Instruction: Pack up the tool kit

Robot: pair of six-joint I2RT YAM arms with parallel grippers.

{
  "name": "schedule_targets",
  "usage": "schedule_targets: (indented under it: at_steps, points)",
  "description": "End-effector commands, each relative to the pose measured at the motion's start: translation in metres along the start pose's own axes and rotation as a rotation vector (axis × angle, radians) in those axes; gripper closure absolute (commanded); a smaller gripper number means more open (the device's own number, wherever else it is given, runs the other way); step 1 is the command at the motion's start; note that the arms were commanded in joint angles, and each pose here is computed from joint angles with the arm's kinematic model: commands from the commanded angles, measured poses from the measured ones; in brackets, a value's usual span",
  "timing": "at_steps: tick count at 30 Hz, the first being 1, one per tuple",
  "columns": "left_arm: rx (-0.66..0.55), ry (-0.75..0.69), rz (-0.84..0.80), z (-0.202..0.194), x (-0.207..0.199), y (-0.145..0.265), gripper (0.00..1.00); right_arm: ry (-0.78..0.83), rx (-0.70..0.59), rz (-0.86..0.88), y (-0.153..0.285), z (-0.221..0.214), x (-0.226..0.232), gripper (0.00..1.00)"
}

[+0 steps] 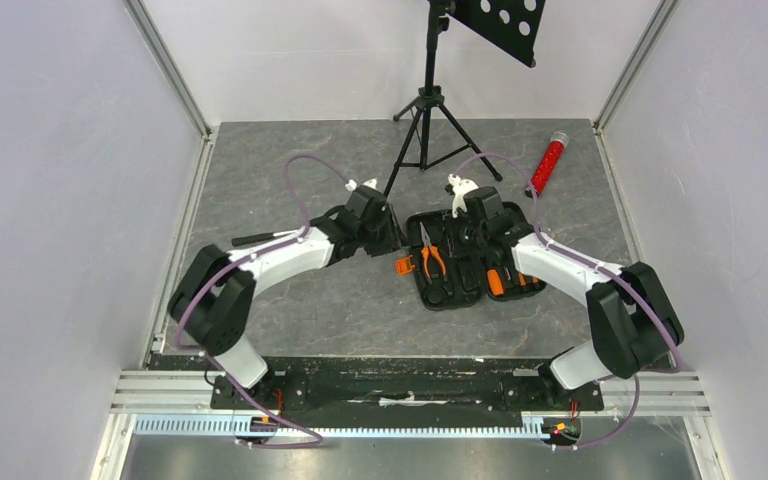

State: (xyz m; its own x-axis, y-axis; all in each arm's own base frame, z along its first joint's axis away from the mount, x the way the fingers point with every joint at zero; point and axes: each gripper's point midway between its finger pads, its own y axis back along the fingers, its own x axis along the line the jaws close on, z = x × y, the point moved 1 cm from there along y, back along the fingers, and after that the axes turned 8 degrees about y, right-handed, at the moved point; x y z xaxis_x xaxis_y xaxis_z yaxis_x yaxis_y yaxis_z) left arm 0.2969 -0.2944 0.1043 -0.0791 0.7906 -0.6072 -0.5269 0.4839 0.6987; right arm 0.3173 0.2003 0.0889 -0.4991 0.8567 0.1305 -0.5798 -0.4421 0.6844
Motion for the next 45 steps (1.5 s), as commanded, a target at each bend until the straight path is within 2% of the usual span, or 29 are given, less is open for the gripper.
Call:
schedule_targets:
  at_steps: [1,7,13,17,21,29,33,37,42,45]
  points:
    - [-0.034,-0.032,-0.032,0.020,-0.021,-0.024,0.56,0.023,-0.023,0.081,-0.006,0.004,0.012,0.78]
    - [-0.007,-0.054,0.056,0.021,-0.006,-0.058,0.56,0.008,0.003,0.127,-0.014,-0.013,0.018,0.78]
    - [0.035,-0.052,0.097,0.008,0.011,-0.067,0.63,-0.022,0.020,0.179,-0.020,-0.029,0.028,0.79]
    - [0.055,-0.028,0.072,0.000,0.011,-0.063,0.70,-0.069,0.039,0.209,-0.020,-0.040,0.037,0.87]
    - [0.071,-0.002,0.041,-0.005,0.008,-0.059,0.72,-0.073,0.040,0.217,-0.020,-0.044,0.049,0.89]
    - [0.098,0.014,0.030,-0.031,0.021,-0.036,0.74,-0.024,0.003,0.090,0.001,-0.027,0.032,0.88]
    - [0.082,0.029,0.012,-0.042,0.032,-0.014,0.73,0.031,-0.042,0.063,0.018,-0.003,0.029,0.82]
    - [0.012,0.016,-0.002,-0.030,0.030,0.005,0.65,0.089,-0.046,0.096,0.019,0.006,0.038,0.80]
    - [-0.097,-0.023,0.032,0.005,0.022,0.019,0.41,0.163,-0.034,0.133,0.012,0.006,0.060,0.71]
    - [-0.127,-0.037,0.063,0.021,0.024,0.017,0.32,0.185,-0.047,0.130,0.007,0.009,0.065,0.67]
